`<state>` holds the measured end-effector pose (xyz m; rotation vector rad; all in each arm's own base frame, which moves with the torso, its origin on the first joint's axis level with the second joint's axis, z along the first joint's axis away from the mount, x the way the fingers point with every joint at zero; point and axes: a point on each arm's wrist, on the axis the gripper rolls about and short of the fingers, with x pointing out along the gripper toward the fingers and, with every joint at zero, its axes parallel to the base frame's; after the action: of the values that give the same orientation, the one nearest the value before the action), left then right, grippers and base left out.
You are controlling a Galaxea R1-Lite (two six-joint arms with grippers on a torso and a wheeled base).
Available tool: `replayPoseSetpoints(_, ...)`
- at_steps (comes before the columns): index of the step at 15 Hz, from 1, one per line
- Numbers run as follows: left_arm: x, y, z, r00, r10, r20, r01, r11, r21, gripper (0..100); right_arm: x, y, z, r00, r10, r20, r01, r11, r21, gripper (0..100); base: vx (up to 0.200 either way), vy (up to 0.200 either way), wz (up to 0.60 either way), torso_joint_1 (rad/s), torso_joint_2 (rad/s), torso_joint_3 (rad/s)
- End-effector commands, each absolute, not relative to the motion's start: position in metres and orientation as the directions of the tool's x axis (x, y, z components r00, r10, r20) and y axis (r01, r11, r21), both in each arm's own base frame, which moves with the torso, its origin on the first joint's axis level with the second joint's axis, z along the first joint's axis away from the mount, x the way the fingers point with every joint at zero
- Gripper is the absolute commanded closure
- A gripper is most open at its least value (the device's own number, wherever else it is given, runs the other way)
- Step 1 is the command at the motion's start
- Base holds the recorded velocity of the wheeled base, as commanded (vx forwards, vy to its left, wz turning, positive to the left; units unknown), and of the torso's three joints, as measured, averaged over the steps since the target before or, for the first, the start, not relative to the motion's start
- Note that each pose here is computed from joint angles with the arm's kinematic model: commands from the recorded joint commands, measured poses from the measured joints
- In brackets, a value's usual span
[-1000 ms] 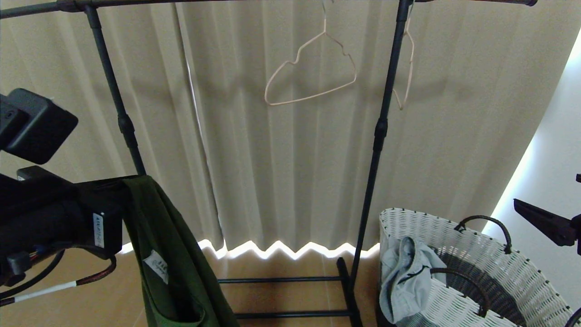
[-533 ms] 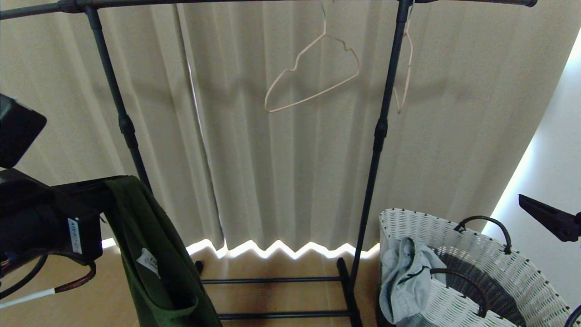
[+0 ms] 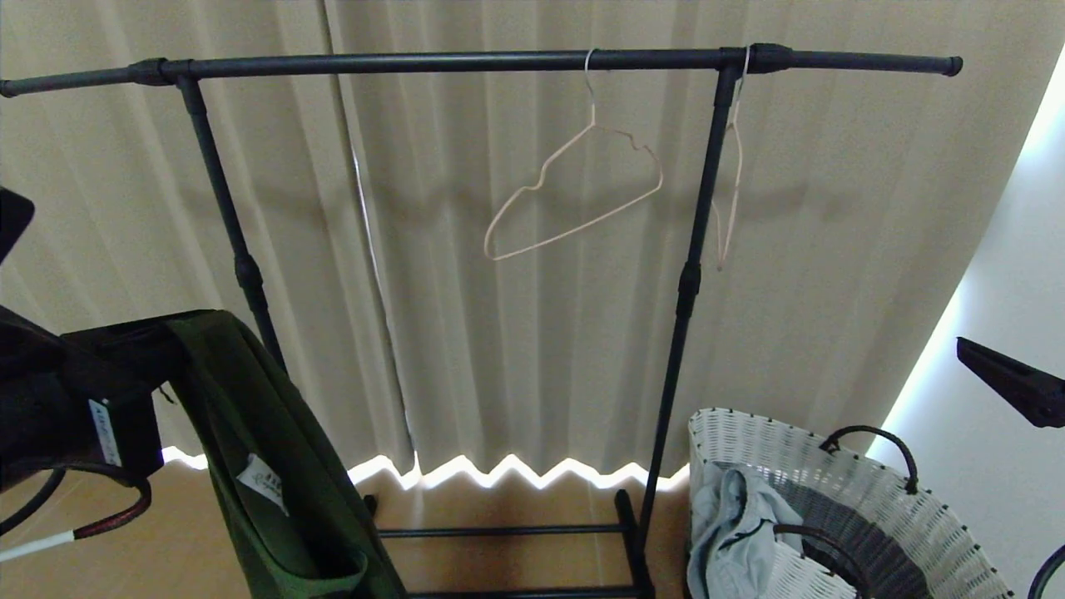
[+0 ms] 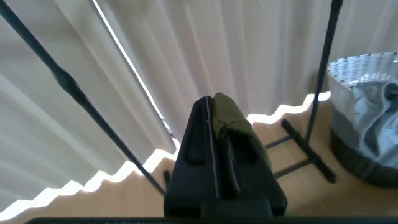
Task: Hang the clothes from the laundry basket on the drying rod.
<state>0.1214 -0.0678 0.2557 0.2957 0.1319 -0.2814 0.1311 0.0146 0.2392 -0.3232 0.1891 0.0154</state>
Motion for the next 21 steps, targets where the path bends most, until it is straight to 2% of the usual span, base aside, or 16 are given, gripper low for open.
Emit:
replayPoseSetpoints(1, 0.1159, -0.0645, 0.2512, 0.948, -0.269, -0.169, 0.309, 0.906, 0.291, 100, 0.1313, 0.0147, 0.2394, 0.982, -0.015, -0.187, -0.046, 0.948, -0.315, 0, 0.0, 0.0, 0.0, 0.173, -0.47, -0.281)
replayPoseSetpoints(3, 0.1111, -0.0621, 0.2466, 0.941, -0.289, -0.173, 0.332, 0.887, 0.321, 100, 0.1314, 0.0147, 0.24, 0.983, -0.015, -0.184, -0.045, 0.948, -0.314, 0, 0.0, 0.0, 0.0, 0.183, -0.47, -0.286)
replayPoseSetpoints(8, 0.1136, -0.0612, 0.2489, 0.949, -0.279, -0.147, 0.312, 0.896, 0.317, 100, 0.1314, 0.0147, 0.2409, 0.983, -0.015, -0.181, -0.044, 0.948, -0.314, 0, 0.0, 0.0, 0.0, 0.198, -0.47, -0.282)
replayPoseSetpoints(11, 0.1135, -0.0619, 0.2489, 0.934, -0.324, -0.148, 0.355, 0.884, 0.304, 100, 0.1314, 0.0147, 0.2395, 0.983, -0.015, -0.185, -0.045, 0.948, -0.315, 0, 0.0, 0.0, 0.0, 0.211, -0.47, -0.274)
replayPoseSetpoints(16, 0.1138, -0.0619, 0.2487, 0.934, -0.322, -0.153, 0.355, 0.883, 0.307, 100, 0.1298, 0.0145, 0.2393, 0.983, -0.013, -0.184, -0.046, 0.948, -0.314, 0, 0.0, 0.0, 0.0, 0.06, -0.13, -0.072)
replayPoseSetpoints(21, 0.1138, -0.0619, 0.2485, 0.934, -0.322, -0.154, 0.355, 0.883, 0.308, 100, 0.1298, 0.0145, 0.2393, 0.983, -0.015, -0.184, -0.045, 0.948, -0.314, 0, 0.0, 0.2, 0.0, 0.003, -0.01, 0.0)
